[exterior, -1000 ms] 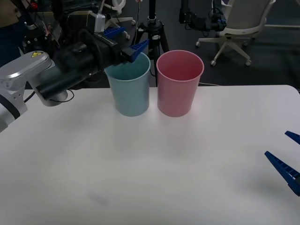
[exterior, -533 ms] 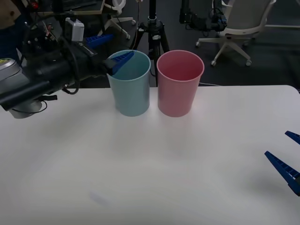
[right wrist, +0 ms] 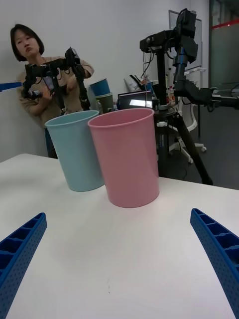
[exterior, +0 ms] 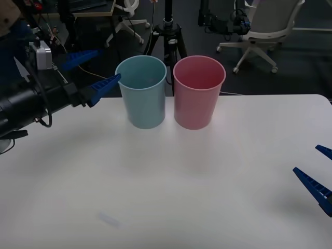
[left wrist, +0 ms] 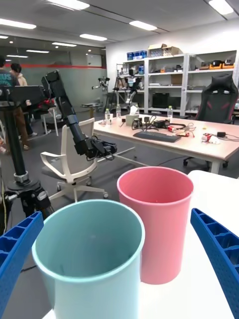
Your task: Grasp the object on the table and drop it into the matching bin: aluminum can to the light blue bin, PET bottle to the pink bin.
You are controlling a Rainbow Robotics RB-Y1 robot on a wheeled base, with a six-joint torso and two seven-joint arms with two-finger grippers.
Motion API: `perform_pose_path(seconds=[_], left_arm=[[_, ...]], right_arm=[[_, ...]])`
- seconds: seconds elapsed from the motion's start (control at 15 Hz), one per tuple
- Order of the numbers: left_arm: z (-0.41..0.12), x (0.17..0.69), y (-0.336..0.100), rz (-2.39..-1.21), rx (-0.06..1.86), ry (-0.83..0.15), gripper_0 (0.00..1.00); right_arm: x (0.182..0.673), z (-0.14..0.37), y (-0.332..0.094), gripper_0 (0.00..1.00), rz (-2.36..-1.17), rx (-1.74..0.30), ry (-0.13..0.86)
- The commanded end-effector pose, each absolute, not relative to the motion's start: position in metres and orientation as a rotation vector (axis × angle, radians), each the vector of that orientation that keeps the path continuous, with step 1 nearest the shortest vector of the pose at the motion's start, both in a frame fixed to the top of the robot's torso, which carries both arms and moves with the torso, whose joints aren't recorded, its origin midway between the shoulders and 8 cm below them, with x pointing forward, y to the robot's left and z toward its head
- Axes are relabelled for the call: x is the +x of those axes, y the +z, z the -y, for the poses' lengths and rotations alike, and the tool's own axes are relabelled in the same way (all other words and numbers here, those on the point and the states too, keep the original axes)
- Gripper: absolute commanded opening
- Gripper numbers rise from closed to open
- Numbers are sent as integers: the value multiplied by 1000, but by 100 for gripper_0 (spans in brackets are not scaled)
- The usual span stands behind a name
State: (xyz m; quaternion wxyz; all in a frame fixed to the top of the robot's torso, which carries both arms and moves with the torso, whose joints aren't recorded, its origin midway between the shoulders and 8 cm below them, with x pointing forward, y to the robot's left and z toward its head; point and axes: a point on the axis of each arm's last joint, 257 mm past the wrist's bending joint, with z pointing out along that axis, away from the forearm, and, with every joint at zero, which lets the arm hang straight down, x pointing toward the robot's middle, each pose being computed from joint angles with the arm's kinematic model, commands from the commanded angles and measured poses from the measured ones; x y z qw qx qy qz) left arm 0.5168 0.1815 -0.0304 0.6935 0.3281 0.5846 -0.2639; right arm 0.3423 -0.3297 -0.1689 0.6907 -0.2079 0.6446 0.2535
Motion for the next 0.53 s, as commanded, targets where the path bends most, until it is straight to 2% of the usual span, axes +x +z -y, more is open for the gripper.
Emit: perform_pose_path(seconds=[0.07,0.33,0.53], left_arm=[[-209,502,-46,-1320,707,-587,100],[-242,480,-64,-1316,700,-546,100],[-264,466,-89,-1316,679,-476,100]], right_arm=[[342,330,-169,100,-1441,-465,567],[342,330,-169,100,-1441,-465,567],[342,330,-169,100,-1441,-465,567]])
